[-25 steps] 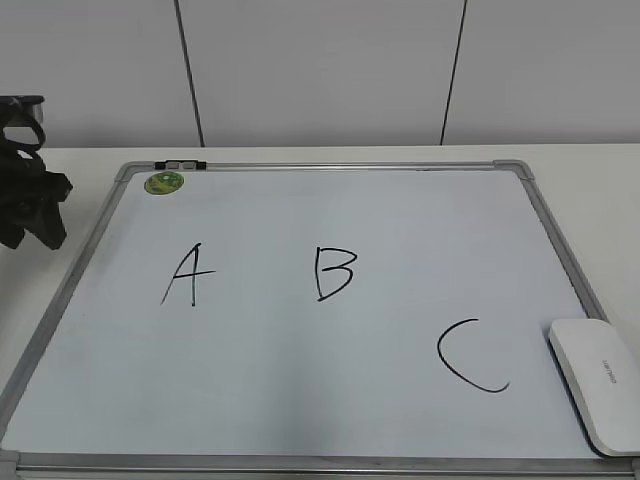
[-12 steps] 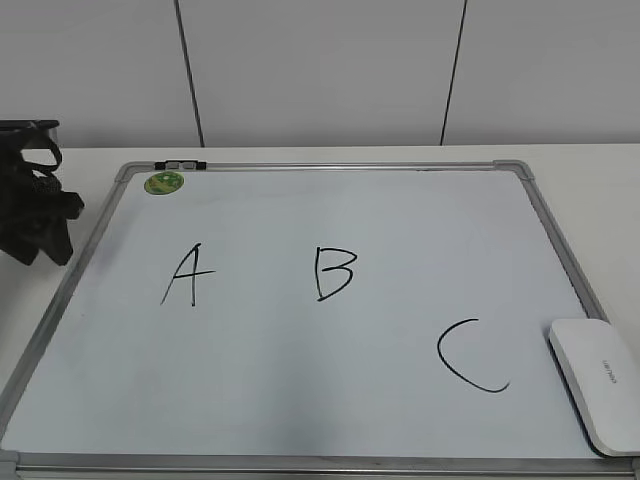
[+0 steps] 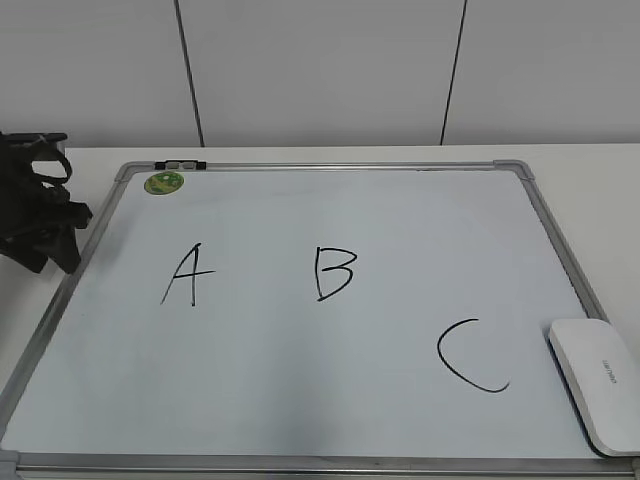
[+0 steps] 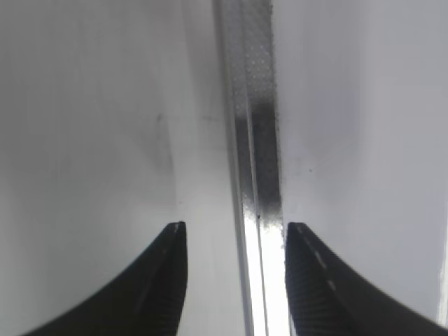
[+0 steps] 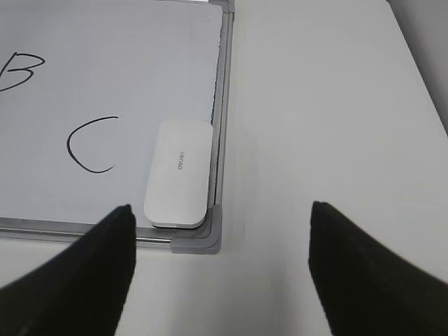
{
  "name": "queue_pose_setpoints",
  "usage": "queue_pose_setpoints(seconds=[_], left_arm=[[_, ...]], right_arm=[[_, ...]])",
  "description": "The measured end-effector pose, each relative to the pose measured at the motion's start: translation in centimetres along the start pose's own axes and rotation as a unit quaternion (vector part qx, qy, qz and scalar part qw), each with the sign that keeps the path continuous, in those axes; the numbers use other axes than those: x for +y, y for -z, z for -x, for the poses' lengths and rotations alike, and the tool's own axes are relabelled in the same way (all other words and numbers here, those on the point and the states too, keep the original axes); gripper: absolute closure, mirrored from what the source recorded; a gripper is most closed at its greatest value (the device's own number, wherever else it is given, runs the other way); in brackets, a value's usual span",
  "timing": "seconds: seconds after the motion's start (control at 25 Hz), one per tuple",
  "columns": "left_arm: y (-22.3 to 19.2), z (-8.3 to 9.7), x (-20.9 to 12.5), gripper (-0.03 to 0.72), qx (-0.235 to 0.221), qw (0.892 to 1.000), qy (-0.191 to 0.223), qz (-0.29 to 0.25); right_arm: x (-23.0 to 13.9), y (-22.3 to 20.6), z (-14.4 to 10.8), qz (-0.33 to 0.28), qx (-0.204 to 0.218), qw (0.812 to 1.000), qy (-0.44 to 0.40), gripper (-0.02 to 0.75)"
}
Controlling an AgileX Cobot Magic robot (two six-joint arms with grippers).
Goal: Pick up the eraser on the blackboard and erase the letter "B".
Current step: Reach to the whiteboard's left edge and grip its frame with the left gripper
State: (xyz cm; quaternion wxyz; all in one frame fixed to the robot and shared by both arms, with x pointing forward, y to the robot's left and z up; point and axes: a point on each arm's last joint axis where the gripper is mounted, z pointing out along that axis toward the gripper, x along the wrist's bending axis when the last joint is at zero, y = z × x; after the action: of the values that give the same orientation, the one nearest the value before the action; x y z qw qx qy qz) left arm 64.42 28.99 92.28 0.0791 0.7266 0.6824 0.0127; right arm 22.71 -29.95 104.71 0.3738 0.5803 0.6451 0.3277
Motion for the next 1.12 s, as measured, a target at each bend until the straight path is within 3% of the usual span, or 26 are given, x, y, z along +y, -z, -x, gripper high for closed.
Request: queue_pose_setpoints(seconds=[1.12], left_arm=[[-1.3, -0.2, 0.2, 0.395, 0.001, 1.000, 0.002, 0.004]], right_arm=[[0.0, 0.0, 0.0, 0.000, 0.000, 1.000, 0.000, 0.147]])
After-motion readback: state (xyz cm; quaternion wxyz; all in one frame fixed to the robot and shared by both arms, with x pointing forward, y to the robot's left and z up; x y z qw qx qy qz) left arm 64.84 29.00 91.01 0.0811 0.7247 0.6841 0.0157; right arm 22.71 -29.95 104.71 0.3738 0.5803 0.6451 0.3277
